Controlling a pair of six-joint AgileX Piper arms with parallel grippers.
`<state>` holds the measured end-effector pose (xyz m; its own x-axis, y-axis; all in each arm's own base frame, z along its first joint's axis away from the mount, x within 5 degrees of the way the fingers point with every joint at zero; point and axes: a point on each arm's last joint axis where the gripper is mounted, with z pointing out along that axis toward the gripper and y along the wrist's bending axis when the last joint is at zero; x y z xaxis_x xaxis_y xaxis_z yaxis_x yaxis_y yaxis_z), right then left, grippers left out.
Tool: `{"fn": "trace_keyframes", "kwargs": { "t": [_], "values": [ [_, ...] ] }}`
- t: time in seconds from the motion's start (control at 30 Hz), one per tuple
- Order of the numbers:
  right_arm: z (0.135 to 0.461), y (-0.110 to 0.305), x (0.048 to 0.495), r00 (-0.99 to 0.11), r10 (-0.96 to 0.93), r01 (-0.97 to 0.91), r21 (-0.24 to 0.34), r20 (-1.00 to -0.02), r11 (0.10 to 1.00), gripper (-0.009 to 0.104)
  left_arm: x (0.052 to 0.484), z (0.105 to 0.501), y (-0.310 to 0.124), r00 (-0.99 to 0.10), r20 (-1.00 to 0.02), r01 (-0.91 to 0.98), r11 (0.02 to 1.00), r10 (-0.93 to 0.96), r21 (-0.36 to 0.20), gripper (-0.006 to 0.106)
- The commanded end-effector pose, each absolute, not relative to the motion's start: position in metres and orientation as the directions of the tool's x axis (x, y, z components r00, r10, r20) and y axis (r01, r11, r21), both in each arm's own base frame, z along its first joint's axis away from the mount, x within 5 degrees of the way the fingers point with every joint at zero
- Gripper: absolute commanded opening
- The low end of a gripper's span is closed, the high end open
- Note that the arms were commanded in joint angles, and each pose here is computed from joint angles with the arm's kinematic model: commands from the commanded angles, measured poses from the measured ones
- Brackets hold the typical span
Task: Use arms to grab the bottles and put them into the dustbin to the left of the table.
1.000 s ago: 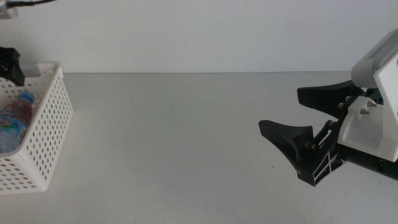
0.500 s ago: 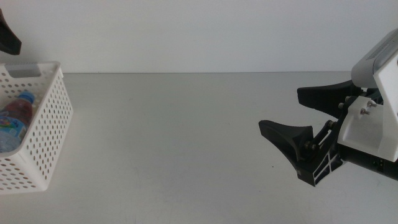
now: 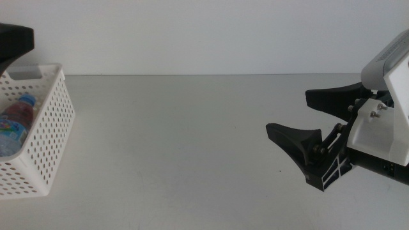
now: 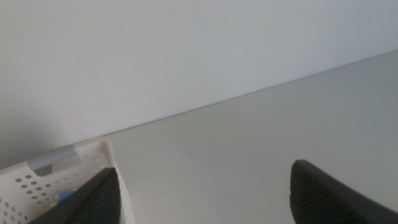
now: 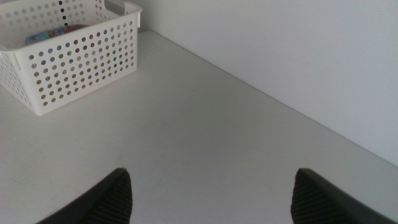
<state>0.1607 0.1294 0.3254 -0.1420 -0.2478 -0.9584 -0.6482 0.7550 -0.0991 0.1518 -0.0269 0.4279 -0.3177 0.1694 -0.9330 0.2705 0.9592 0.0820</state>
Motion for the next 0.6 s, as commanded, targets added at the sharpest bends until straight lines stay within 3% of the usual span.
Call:
{"fn": "trace_keyframes", "kwargs": {
  "t": [0.0, 0.13, 0.57],
  "values": [
    [0.343, 0.129, 0.160, -0.048, -0.194, -0.638, -0.119, -0.980, 0.761, 0.065, 0.142, 0.439, -0.024, -0.172, -0.980, 0.214, 0.975, 0.096, 0.058, 0.094],
    [0.343, 0.129, 0.160, -0.048, -0.194, -0.638, -0.119, -0.980, 0.761, 0.065, 0.129, 0.437, -0.022, -0.169, -0.984, 0.203, 0.979, 0.060, 0.025, 0.094],
    [0.349, 0.121, 0.158, -0.024, -0.181, -0.615, -0.128, -0.983, 0.778, 0.065, 0.124, 0.440, -0.022, -0.151, -0.987, 0.203, 0.979, 0.060, 0.029, 0.094]
  ]
}}
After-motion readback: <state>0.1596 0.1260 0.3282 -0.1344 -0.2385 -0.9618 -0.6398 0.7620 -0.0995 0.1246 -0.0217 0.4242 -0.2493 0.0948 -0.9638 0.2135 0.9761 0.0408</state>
